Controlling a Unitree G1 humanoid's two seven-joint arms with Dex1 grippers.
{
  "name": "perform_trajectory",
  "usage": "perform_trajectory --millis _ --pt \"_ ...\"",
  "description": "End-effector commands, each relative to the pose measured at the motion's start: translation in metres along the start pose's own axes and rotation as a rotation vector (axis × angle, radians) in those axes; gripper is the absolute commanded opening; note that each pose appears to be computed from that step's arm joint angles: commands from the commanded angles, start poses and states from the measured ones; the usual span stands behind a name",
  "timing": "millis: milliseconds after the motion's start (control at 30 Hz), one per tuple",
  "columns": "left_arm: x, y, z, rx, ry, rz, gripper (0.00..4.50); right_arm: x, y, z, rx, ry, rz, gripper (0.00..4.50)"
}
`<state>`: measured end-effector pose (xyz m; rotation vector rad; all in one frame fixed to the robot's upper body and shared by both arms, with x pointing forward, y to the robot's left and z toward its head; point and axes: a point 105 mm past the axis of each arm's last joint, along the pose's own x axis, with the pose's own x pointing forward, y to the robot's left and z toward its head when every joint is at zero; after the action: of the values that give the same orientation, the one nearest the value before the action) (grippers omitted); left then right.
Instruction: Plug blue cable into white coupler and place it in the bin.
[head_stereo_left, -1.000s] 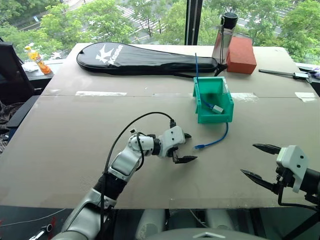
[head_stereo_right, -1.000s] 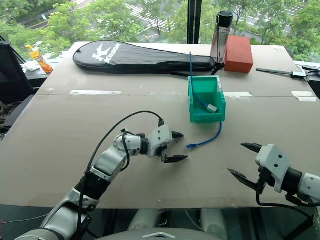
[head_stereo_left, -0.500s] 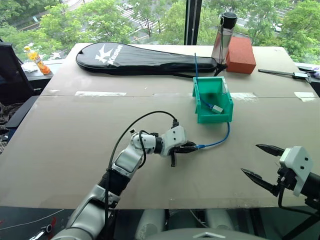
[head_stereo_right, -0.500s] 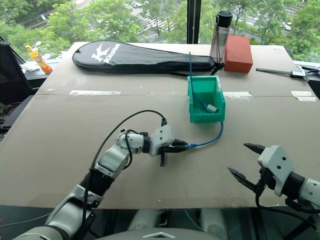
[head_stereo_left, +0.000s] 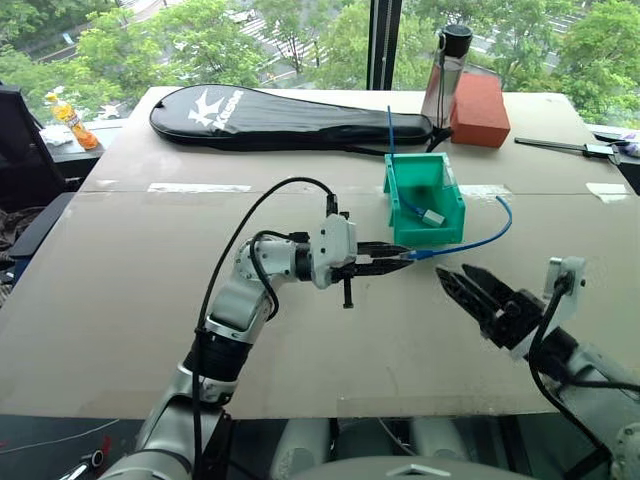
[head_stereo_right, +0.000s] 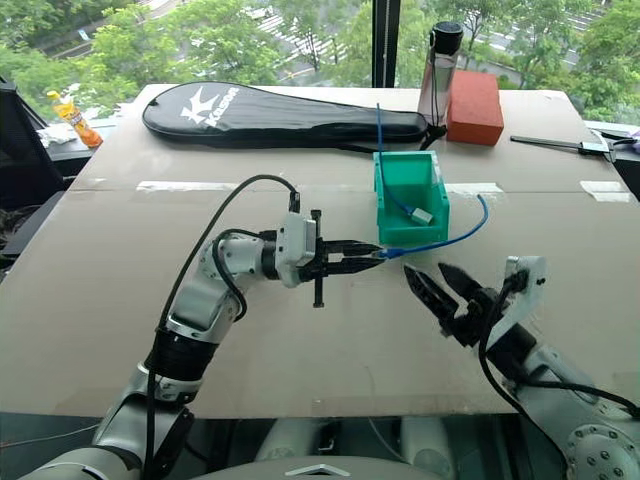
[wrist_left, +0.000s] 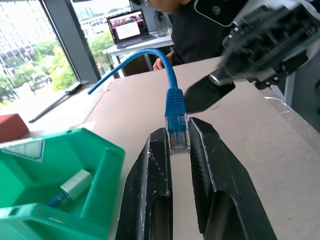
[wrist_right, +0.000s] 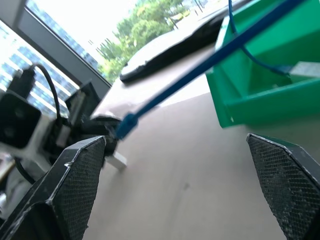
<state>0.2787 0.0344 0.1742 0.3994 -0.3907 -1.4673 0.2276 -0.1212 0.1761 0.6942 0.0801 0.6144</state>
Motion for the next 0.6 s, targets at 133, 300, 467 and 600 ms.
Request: perform_trajectory --millis 133,300,467,600 --pt "0.001 0.007 0.001 0.106 -0.016 0.047 0.05 0.018 0.019 0.005 0.089 -0.04 0.027 4.5" --pt "0.004 0.008 -0.003 0.132 -0.024 0.063 0.05 0.026 0.022 0.001 0.113 -0.025 0.027 4.5" --pt "0.006 0.009 -0.002 0.158 -0.044 0.078 0.05 0.028 0.02 -0.004 0.12 -0.005 0.012 4.5" --pt "0.005 0.009 0.0 0.169 -0.054 0.084 0.05 0.029 0.019 -0.005 0.122 -0.001 0.006 4.5"
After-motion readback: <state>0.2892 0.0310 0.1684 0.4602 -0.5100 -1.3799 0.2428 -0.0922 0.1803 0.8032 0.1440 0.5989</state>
